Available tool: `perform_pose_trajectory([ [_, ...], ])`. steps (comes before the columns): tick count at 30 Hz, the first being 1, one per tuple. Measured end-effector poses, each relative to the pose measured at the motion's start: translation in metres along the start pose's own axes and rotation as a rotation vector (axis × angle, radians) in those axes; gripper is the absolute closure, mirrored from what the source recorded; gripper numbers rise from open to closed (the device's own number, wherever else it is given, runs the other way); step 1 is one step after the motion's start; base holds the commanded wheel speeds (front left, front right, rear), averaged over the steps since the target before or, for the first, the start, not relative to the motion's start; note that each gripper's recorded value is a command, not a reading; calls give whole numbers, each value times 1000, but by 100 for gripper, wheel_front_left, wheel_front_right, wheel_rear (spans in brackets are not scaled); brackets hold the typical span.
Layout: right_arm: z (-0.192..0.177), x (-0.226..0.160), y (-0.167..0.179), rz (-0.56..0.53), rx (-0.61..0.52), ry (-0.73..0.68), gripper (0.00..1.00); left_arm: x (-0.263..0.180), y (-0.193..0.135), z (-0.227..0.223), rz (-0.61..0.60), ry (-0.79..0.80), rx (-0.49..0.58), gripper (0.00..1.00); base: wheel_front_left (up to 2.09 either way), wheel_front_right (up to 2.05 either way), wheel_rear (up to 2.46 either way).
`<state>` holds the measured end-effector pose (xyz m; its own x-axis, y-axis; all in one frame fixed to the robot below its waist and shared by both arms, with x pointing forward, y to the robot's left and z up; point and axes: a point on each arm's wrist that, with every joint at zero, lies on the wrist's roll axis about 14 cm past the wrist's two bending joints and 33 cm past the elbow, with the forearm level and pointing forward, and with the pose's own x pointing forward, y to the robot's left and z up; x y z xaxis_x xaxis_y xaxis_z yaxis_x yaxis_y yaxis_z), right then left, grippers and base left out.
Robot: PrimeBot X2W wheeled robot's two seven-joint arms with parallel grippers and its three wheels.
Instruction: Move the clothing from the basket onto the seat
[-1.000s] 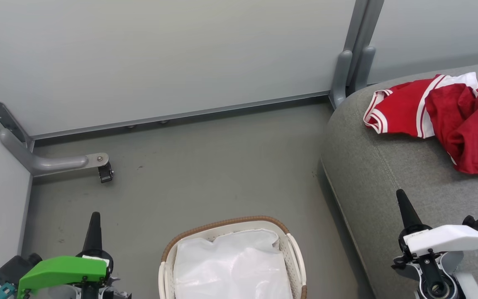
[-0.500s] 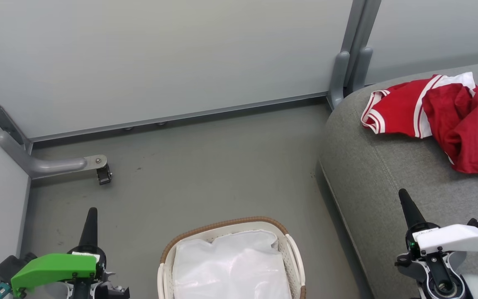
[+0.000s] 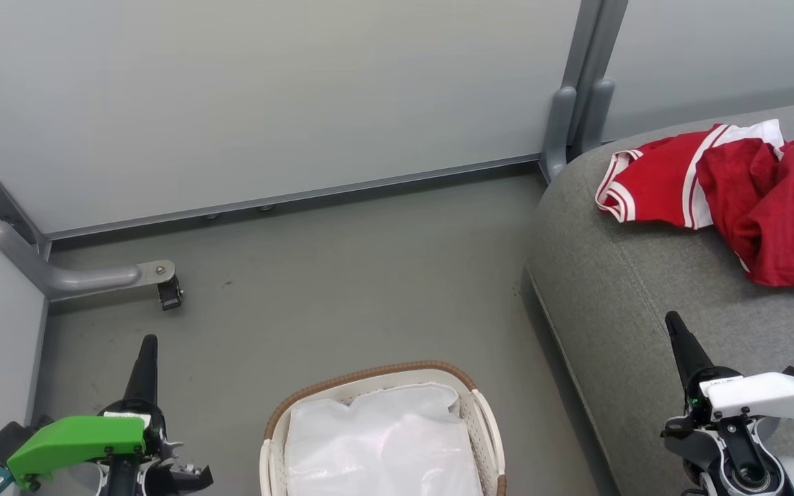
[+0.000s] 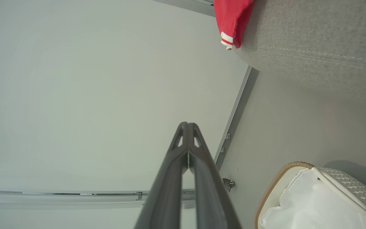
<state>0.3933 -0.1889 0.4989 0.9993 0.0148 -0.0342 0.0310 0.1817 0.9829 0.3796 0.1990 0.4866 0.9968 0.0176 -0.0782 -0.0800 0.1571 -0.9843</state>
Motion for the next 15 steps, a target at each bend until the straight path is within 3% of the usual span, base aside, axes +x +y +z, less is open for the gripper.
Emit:
perform_pose_trajectory([
  [15, 6, -2, 4, 17, 109, -9, 100, 4, -10, 1, -40, 8, -96, 100, 0, 0, 0],
])
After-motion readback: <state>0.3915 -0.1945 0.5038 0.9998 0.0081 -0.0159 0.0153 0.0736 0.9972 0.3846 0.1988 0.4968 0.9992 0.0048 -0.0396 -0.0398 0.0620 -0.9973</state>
